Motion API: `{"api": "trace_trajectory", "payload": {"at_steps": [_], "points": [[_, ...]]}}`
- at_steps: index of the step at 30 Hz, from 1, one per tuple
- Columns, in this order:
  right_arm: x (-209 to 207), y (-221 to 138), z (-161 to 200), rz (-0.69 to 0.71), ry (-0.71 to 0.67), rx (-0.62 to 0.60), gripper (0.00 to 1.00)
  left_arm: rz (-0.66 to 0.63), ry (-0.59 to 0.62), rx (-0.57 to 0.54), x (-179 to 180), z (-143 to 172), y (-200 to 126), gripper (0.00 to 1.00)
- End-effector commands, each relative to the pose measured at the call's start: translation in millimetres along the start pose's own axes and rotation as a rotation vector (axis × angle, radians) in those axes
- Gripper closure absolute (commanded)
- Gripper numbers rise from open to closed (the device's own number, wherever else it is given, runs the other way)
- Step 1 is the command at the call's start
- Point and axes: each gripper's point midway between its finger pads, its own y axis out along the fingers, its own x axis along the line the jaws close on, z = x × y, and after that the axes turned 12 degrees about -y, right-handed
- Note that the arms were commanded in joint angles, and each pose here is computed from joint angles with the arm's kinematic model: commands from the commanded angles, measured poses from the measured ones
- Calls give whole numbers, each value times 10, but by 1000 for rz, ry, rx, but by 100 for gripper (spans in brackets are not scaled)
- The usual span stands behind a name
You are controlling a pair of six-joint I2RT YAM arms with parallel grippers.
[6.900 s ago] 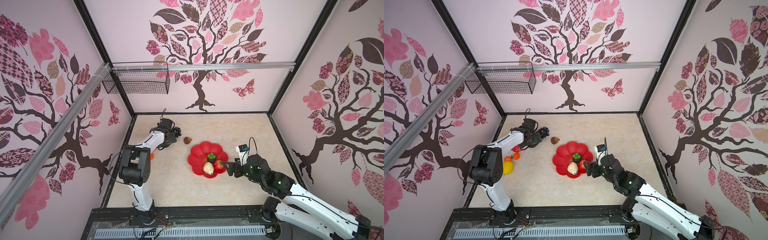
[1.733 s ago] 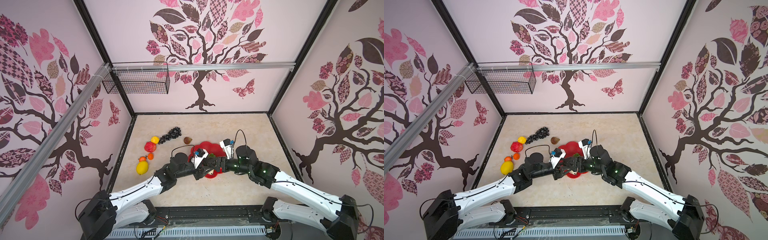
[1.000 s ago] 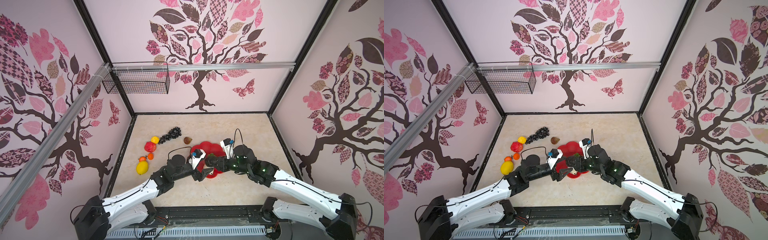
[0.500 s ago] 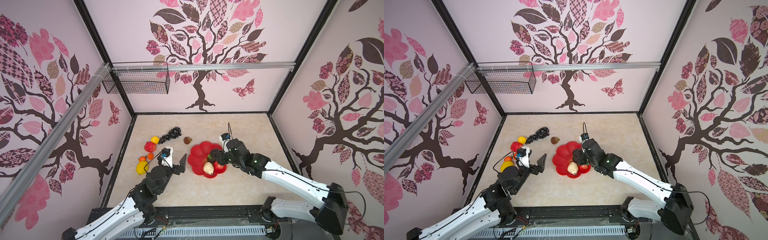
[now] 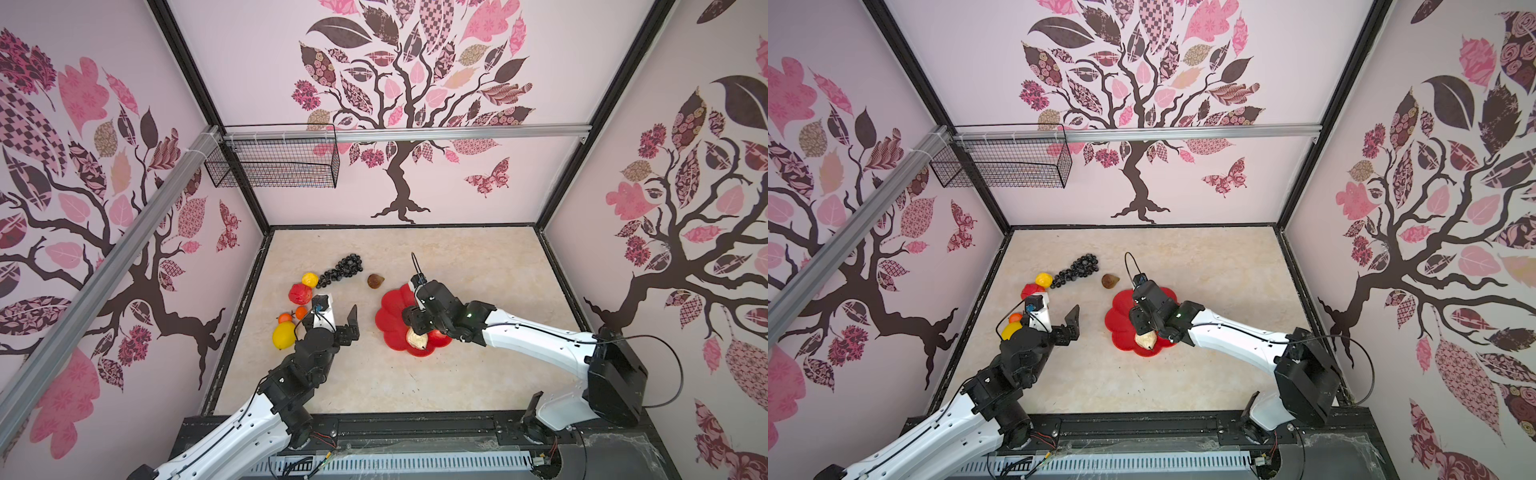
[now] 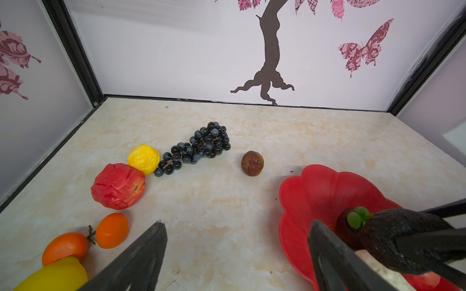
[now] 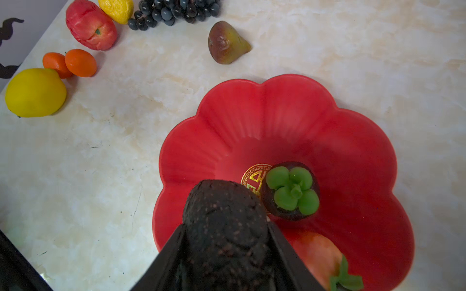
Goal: Arrange fruit in a fruit bowl
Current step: Place the fruit in the fruit bowl.
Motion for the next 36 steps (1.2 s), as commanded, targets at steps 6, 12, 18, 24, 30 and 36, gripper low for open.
{"api": "trace_trajectory", "payload": {"at_steps": [6, 12, 18, 24, 30, 36], "points": [[166, 287, -58, 35, -82, 43, 50, -59, 18, 2, 146, 92, 12, 9], [193, 454, 25, 87, -136, 97, 49, -62, 20, 3, 152, 97, 13, 9], [194, 587, 117, 127, -183, 153, 49, -60, 18, 0, 150, 88, 10, 9], [233, 690, 211, 124, -204, 197, 47, -62, 20, -1, 151, 88, 11, 9], [224, 723, 261, 158, -237, 221, 45, -63, 18, -2, 157, 92, 12, 9], [258, 736, 319, 161, -254, 236, 42, -58, 15, -5, 150, 87, 8, 10]]}}
